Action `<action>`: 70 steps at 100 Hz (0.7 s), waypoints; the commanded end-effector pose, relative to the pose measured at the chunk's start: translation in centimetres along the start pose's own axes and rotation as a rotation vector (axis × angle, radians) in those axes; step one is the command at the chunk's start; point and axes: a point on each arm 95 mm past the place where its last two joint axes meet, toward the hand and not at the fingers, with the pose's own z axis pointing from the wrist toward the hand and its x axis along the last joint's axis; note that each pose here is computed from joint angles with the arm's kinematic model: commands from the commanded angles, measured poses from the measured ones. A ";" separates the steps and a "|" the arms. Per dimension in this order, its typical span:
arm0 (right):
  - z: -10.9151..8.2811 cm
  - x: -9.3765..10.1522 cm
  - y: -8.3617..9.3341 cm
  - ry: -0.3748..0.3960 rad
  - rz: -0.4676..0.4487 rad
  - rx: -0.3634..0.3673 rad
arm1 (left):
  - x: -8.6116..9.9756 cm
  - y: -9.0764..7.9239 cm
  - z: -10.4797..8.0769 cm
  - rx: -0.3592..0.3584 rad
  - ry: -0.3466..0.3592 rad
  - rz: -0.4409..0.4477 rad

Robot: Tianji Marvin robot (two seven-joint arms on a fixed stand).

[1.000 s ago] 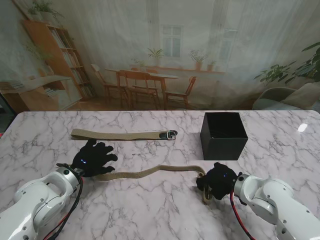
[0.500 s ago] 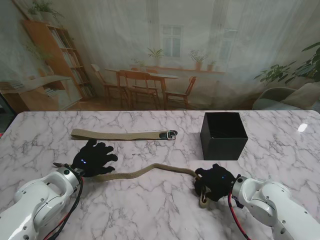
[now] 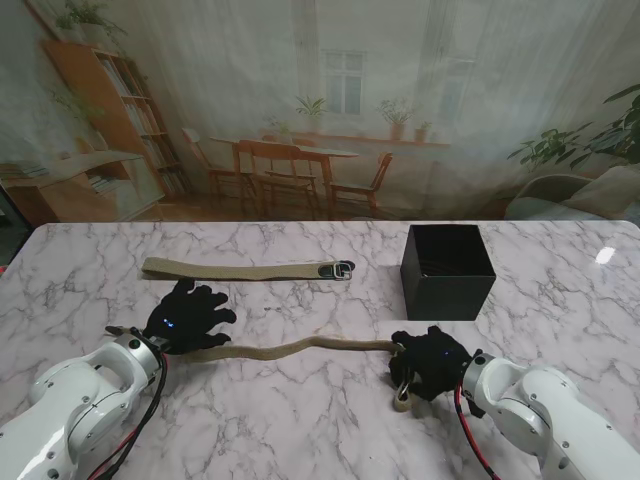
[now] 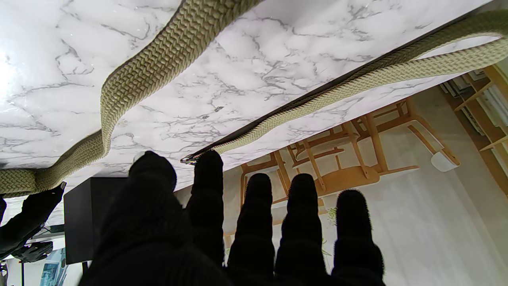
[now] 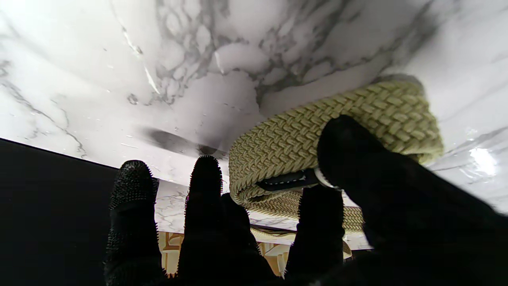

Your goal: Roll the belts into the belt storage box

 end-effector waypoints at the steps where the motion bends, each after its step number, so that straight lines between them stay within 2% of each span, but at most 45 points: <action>1: 0.0 0.0 -0.8 -0.011 0.008 0.024 | 0.1 0.2 0.1 -0.015 0.003 -0.004; 16: 0.2 0.0 -1.1 -0.009 0.009 -0.002 | 0.1 0.2 0.1 -0.017 0.003 -0.004; 43: 0.6 0.0 -1.2 0.003 0.007 -0.105 | 0.2 0.2 0.1 -0.017 0.004 -0.005; 70: 0.8 -0.5 -1.3 0.030 -0.067 -0.195 | 0.2 0.2 0.2 -0.019 0.006 -0.005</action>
